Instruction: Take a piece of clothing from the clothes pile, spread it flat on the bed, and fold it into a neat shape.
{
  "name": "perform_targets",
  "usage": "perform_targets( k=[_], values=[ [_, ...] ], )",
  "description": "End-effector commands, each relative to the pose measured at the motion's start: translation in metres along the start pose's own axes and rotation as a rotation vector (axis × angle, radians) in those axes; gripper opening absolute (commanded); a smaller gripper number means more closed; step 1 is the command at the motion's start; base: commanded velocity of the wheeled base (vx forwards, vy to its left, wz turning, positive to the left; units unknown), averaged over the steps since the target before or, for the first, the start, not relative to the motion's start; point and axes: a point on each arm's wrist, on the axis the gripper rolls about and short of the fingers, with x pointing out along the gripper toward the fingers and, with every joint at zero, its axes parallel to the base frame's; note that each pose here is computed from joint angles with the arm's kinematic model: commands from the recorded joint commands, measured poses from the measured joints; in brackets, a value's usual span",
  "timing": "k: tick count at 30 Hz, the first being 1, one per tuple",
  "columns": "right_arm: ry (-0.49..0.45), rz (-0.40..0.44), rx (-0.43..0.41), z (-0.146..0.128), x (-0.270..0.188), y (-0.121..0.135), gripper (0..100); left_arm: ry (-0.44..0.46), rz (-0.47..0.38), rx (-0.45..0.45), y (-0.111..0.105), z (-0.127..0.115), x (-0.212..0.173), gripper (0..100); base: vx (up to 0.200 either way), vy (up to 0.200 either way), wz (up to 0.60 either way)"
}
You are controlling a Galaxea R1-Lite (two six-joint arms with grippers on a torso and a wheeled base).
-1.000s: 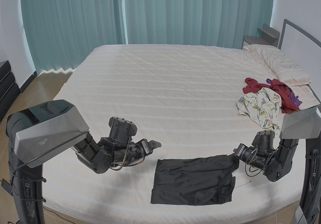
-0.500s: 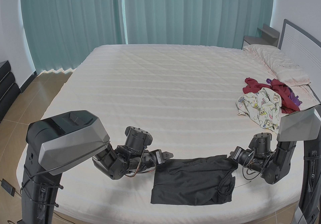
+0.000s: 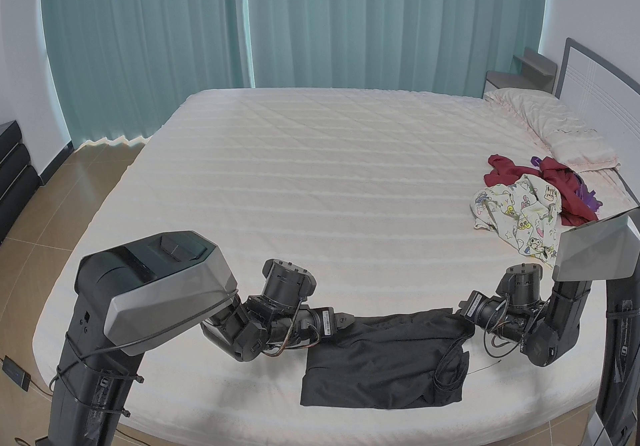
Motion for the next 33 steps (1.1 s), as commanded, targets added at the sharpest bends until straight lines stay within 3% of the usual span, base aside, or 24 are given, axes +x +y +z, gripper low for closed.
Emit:
perform_targets(
  k=[1, 8, 9, 17, 19, 23, 24, 25, 33],
  values=[
    [-0.002, 0.003, -0.001, 0.000, 0.000, 0.001, 0, 0.016, -0.002, 0.031, -0.001, -0.007, 0.005, 100, 0.000, 0.000, 0.00],
    [-0.017, 0.016, -0.005, 0.000, -0.004, 0.000, 0, 0.019, -0.010, 0.053, -0.003, -0.007, 0.006, 100, 0.000, 0.000, 0.00],
    [-0.017, 0.016, -0.007, -0.001, -0.004, 0.000, 0, 0.021, -0.009, 0.052, -0.003, -0.008, 0.006, 0, 0.000, 0.000, 0.00],
    [-0.012, 0.010, -0.011, -0.003, -0.006, -0.002, 0, -0.005, 0.030, 0.034, 0.002, -0.006, 0.005, 0, 0.000, 0.000, 0.00],
    [-0.015, 0.011, -0.010, -0.002, -0.004, -0.002, 0, -0.091, 0.066, -0.021, 0.007, 0.002, 0.004, 0, 0.000, 0.000, 0.00],
    [-0.017, 0.011, -0.009, -0.001, -0.004, -0.002, 0, -0.108, 0.065, -0.039, 0.008, 0.003, 0.004, 0, 0.000, 0.000, 0.00],
    [-0.023, 0.014, -0.006, 0.000, -0.003, -0.002, 0, -0.188, 0.064, -0.107, 0.012, 0.015, 0.001, 0, 0.000, 0.000, 0.00],
    [-0.024, 0.015, -0.006, 0.000, -0.003, -0.002, 0, -0.198, 0.071, -0.123, 0.015, 0.017, 0.000, 0, 0.000, 0.000, 0.00],
    [-0.037, 0.023, -0.007, 0.003, 0.007, -0.002, 0, -0.207, 0.112, -0.161, 0.034, 0.020, -0.003, 0, 0.000, 0.000, 0.00]
  ],
)
